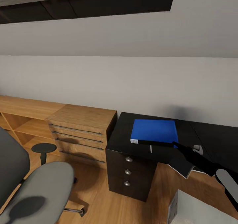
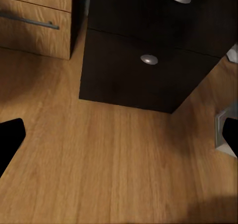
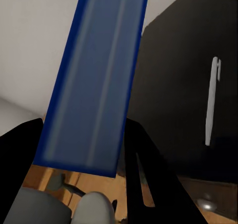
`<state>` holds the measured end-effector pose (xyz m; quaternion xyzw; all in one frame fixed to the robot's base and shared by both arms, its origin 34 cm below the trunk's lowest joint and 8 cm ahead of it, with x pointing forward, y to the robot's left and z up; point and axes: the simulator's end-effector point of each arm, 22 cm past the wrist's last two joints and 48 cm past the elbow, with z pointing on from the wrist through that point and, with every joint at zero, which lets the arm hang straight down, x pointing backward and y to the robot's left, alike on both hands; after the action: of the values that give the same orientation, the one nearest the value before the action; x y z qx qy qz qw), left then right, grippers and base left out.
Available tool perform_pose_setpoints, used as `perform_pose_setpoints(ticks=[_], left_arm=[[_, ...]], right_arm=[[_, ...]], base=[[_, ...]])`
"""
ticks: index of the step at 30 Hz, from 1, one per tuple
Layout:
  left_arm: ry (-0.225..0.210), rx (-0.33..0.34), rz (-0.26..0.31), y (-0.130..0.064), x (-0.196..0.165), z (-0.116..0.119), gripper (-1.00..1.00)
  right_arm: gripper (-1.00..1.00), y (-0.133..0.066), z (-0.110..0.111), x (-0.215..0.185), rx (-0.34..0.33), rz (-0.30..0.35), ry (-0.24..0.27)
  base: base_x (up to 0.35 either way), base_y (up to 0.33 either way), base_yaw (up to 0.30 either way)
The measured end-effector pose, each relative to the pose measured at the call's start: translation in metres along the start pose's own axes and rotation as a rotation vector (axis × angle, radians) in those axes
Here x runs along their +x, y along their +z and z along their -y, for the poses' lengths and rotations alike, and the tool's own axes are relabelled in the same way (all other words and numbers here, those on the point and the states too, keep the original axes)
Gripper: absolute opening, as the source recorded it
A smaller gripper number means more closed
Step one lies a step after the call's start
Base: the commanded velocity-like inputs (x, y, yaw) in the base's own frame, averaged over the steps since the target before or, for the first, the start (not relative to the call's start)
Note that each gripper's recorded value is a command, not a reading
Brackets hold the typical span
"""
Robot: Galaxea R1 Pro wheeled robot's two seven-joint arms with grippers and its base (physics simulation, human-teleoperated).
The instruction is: In the bedroom, organize the workspace by keeping the computer under the desk, ensuring the monitor is on the desk, placing the keyboard on the desk next to the monitor, placing the mouse on the desk next to the keyboard, moving the folder from the swivel chair onto the desk next to the mouse, stacking the notebook on top of the folder with the pen on top of the notebook, and positioning the swivel chair next to the desk.
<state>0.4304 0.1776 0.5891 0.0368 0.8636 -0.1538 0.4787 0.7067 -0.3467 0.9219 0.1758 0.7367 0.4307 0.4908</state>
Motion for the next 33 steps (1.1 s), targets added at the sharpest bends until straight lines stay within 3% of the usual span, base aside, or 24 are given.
perform_pose_setpoints(ticks=[20,33], left_arm=[[0.0,0.002,0.0,0.0,0.0,0.001,1.0],[-0.003,0.004,-0.001,0.001,0.0,0.004,1.0]], right_arm=[[-1.0,0.0,0.003,0.001,0.009,0.0,-0.005],[-1.0,-0.001,0.013,-0.009,0.029,0.062,-0.033]], base=[[0.0,0.0,-0.267],[0.0,0.0,-0.238]])
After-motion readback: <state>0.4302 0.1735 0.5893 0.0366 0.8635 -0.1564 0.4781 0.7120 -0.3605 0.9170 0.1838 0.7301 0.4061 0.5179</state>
